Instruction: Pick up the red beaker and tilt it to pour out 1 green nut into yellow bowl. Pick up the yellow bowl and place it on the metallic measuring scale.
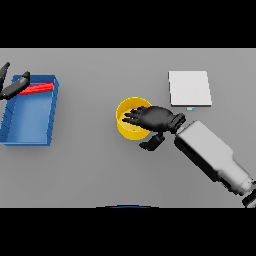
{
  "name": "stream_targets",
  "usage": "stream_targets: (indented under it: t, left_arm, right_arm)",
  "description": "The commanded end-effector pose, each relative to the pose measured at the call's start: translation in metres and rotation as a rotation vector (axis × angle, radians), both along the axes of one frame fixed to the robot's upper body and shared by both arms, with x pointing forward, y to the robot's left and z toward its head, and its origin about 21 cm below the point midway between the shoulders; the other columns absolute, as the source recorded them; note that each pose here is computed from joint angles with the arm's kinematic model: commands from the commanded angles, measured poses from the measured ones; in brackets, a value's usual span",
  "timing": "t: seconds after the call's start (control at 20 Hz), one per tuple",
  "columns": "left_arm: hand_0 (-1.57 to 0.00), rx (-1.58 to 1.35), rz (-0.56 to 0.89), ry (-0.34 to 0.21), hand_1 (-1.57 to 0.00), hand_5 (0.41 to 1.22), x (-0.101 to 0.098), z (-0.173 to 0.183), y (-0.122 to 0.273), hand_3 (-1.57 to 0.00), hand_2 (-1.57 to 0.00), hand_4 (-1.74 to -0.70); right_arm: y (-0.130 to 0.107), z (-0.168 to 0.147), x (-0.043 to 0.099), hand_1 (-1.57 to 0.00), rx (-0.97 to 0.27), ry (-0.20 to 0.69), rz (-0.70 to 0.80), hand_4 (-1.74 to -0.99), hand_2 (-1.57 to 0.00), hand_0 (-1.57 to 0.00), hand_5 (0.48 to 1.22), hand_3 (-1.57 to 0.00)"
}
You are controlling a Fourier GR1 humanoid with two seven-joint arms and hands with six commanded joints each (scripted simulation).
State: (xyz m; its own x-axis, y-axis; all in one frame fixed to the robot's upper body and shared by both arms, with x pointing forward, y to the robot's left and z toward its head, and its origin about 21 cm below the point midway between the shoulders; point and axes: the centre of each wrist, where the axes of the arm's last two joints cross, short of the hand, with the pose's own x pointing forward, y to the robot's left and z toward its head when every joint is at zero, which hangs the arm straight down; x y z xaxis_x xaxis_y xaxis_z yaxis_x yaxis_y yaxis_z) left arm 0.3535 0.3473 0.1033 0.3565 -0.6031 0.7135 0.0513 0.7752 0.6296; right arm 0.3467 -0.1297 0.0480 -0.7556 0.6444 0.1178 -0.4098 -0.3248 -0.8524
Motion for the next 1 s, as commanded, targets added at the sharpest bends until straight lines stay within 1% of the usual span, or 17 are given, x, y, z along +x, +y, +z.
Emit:
stream_targets:
  t: [0.0,0.1,0.15,0.2,0.25,0.3,0.35,0.4,0.45,0.5,0.6,0.65,0.7,0.75,0.85,0.95]
  left_arm:
    - [0.00,0.002,-0.003,-0.004,0.00,0.703,0.001,0.001,-0.001,0.00,0.00,-0.80]
    - [0.00,0.019,0.000,0.001,0.00,0.708,-0.002,0.002,0.004,0.00,0.00,-0.79]
    - [0.00,0.024,-0.001,0.002,0.00,0.711,-0.003,0.001,0.002,0.00,0.00,-0.79]
    - [0.00,0.019,-0.005,0.007,0.00,0.713,-0.003,-0.001,0.001,0.00,0.00,-0.79]
    - [0.00,0.022,0.002,0.011,0.00,0.714,-0.001,0.002,0.003,0.00,0.00,-0.79]
    - [0.00,0.021,0.001,0.010,0.00,0.712,0.001,0.002,0.000,0.00,0.00,-0.79]
    - [0.00,0.025,0.001,0.004,0.00,0.711,-0.001,0.004,0.003,0.00,0.00,-0.79]
    - [0.00,0.024,0.001,0.007,0.00,0.710,-0.001,0.002,0.002,0.00,0.00,-0.79]
    - [0.00,0.026,0.002,0.012,0.00,0.710,-0.002,-0.001,0.002,0.00,0.00,-0.79]
    - [0.00,0.022,-0.006,0.001,0.00,0.710,-0.001,0.000,0.001,0.00,0.00,-0.79]
    - [0.00,0.023,-0.008,0.003,0.00,0.707,-0.001,0.001,0.003,0.00,0.00,-0.79]
    - [0.00,0.024,-0.010,0.003,0.00,0.709,-0.002,0.000,0.004,0.00,0.00,-0.79]
    - [0.00,0.027,-0.004,0.004,0.00,0.712,0.000,0.001,0.002,0.00,0.00,-0.78]
    - [0.00,0.024,-0.006,0.006,0.00,0.711,-0.001,-0.001,0.002,0.00,0.00,-0.78]
    - [0.00,0.023,-0.011,0.009,0.00,0.710,0.002,0.002,0.000,0.00,0.00,-0.78]
    - [0.00,0.015,-0.012,0.009,0.00,0.707,0.000,-0.002,0.003,0.00,0.00,-0.79]
  right_arm:
    - [0.001,-0.001,0.002,0.00,-0.008,0.000,-0.002,-1.184,0.00,0.00,0.676,0.00]
    - [0.006,-0.003,0.004,0.00,-0.025,0.012,-0.001,-1.188,0.00,0.00,0.693,-0.01]
    - [0.008,-0.005,0.003,0.00,-0.021,0.020,0.002,-1.195,0.00,0.00,0.708,-0.02]
    - [0.008,-0.004,0.005,0.00,-0.023,0.019,-0.005,-1.209,-0.01,0.00,0.732,-0.04]
    - [0.012,-0.003,0.003,-0.01,-0.026,0.017,-0.013,-1.234,-0.04,0.00,0.770,-0.08]
    - [0.012,-0.006,0.002,-0.06,-0.024,0.013,-0.014,-1.261,-0.09,-0.05,0.809,-0.13]
    - [0.013,-0.004,0.004,-0.18,-0.024,0.005,-0.008,-1.309,-0.19,-0.19,0.891,-0.21]
    - [0.009,-0.007,0.004,-0.41,-0.017,0.010,0.001,-1.363,-0.35,-0.45,0.957,-0.32]
    - [0.007,-0.009,0.004,-0.64,-0.007,0.015,0.011,-1.435,-0.59,-0.68,1.010,-0.57]
    - [0.006,-0.006,0.005,-0.83,0.003,0.024,0.022,-1.492,-0.79,-0.86,1.052,-0.68]
    - [0.010,-0.002,0.005,-1.09,-0.012,0.026,0.031,-1.578,-1.07,-1.11,1.113,-0.88]
    - [0.006,-0.003,0.005,-1.19,-0.007,0.034,0.034,-1.611,-1.13,-1.21,1.135,-0.97]
    - [0.011,-0.001,0.005,-1.27,-0.013,0.036,0.017,-1.637,-1.19,-1.28,1.152,-1.03]
    - [0.008,-0.001,0.006,-1.33,-0.014,0.047,0.014,-1.658,-1.25,-1.34,1.166,-1.07]
    - [0.007,0.004,0.007,-1.41,-0.027,0.045,0.002,-1.688,-1.32,-1.42,1.186,-1.13]
    - [0.008,0.007,0.005,-1.47,-0.026,0.048,0.003,-1.707,-1.35,-1.48,1.198,-1.19]
